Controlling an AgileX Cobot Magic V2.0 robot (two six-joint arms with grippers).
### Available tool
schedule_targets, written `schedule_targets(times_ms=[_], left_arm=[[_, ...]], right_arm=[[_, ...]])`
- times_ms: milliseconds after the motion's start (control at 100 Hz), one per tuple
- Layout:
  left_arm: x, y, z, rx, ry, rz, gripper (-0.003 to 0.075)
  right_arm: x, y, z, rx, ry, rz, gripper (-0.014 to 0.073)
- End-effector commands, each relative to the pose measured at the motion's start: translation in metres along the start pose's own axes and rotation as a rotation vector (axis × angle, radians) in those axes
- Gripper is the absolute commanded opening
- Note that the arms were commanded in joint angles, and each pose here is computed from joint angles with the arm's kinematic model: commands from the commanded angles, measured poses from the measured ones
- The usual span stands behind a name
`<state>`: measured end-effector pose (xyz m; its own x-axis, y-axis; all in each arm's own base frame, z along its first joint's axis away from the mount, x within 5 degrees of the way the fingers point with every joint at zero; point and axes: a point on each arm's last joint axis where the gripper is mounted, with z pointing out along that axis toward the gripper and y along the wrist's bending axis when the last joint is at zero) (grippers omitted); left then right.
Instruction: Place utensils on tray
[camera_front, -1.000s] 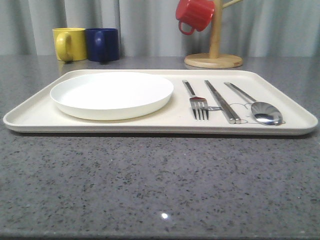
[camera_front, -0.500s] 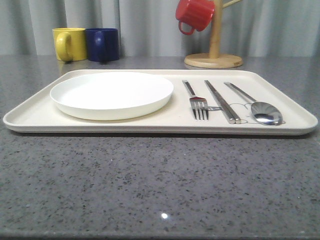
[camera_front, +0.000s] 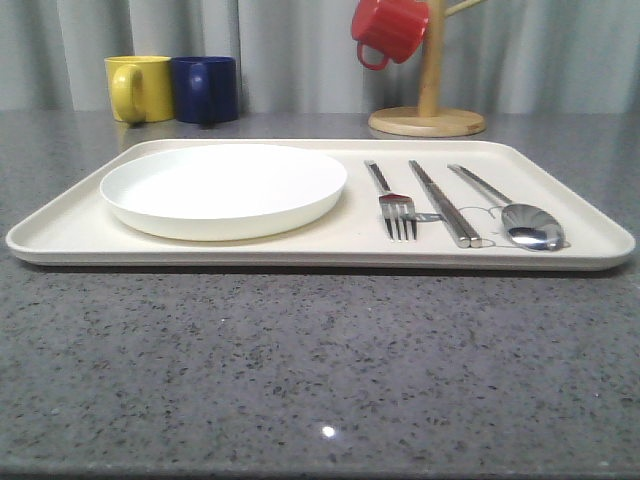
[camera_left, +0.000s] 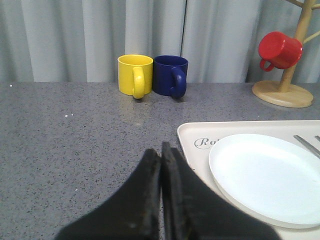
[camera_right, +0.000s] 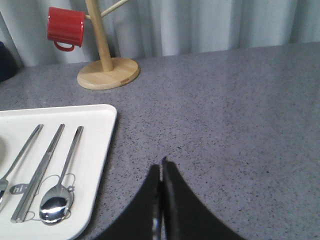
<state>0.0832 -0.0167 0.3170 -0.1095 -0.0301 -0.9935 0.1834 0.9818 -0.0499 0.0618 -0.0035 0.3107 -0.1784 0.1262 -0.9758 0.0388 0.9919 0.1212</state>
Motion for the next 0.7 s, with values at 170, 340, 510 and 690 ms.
schedule_targets(times_ms=[170,340,510,690], left_arm=[[-0.015,0.002,-0.002,-0.025,-0.095,-0.009,-0.0018],[-0.015,0.002,-0.002,-0.025,-0.095,-0.009,-0.0018],[-0.015,0.002,-0.002,-0.025,-0.095,-0.009,-0.0018],[-0.014,0.002,-0.002,-0.025,-0.093,-0.009,-0.0018]], right_arm=[[0.017,0.002,-0.007,-0.056,-0.229,-0.067,-0.0068],[0.045,-0.001,-0.009,-0.060,-0.285,-0.065,-0.0068],[0.070,-0.005,-0.003,-0.063,-0.340,-0.060,-0.0068],[0.087,-0.007,0.006,-0.071,-0.385,-0.022,-0.0068]])
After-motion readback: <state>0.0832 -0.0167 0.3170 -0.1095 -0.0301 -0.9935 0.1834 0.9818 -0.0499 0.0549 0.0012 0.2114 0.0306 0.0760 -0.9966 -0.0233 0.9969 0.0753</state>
